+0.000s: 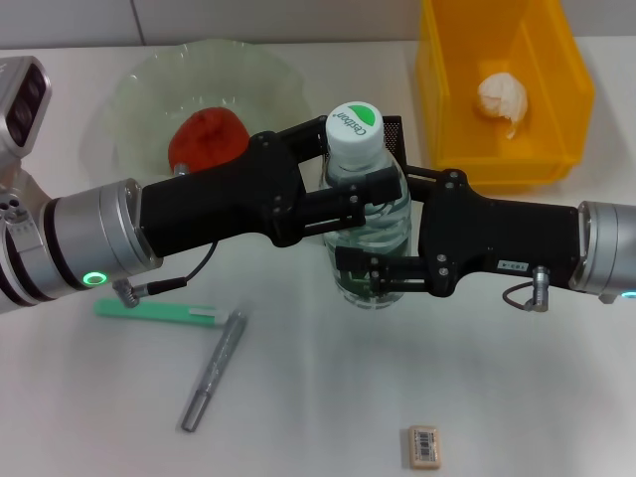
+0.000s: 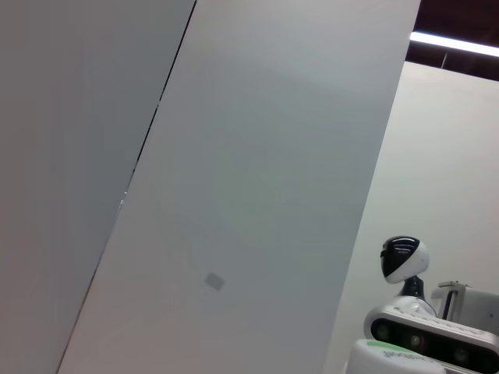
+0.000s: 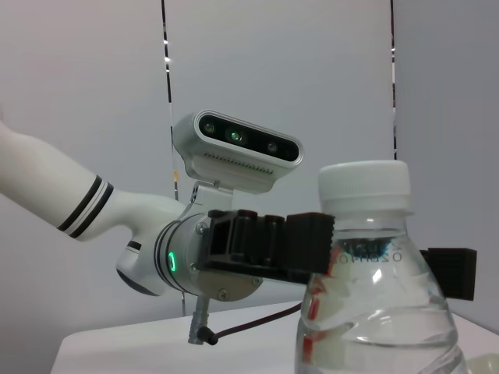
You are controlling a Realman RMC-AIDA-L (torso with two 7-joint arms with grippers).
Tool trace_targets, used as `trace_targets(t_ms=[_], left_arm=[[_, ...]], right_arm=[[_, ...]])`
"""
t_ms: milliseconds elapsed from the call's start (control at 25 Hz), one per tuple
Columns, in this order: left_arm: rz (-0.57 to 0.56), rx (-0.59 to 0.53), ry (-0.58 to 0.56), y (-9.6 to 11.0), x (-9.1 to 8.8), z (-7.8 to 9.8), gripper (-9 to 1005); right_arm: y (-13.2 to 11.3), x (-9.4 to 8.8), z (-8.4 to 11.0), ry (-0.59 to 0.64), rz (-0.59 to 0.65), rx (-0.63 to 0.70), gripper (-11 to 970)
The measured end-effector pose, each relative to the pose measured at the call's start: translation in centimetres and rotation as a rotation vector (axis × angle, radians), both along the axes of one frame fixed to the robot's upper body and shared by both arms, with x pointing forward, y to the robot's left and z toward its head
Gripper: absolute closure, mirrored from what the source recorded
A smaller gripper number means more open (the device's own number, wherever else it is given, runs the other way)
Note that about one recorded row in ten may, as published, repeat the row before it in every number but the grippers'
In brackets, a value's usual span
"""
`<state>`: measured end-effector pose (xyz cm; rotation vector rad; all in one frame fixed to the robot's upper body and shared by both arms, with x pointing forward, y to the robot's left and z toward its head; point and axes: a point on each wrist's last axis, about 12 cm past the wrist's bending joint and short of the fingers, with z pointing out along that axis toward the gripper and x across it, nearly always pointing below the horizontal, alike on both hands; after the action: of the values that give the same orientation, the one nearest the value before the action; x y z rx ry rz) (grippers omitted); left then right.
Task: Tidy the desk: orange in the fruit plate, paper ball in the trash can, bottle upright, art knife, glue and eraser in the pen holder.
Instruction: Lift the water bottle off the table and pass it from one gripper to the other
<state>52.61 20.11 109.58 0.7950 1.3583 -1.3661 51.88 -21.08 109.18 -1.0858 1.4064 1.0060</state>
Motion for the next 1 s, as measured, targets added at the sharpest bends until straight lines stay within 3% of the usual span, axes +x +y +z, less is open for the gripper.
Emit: trace_targets(t_ms=[400,680,920,1000], left_arm=[[-0.002,-0.002,0.01,0.01,-0.19,-0.21,299],[0.056,-0.036,-0.047,0.41,-0.57,-0.53,301],[0.061,-0.045,-0.049,0.47,-0.66,-0.55,522],[0.053,-0.042,-0.049,0.36,-0.71,-0.57,528]], right_arm=[[0.7,0.12,-0.26,0.009,0.017,-0.019,191],[0.73,0.09,-0.39,0.015,0.016,-0.018,191],[0.8,0.1,-0.44,0.019,0.018,-0.018,191],[0.85,0.14,-0.42,0.018,0.019,-0.018,191]])
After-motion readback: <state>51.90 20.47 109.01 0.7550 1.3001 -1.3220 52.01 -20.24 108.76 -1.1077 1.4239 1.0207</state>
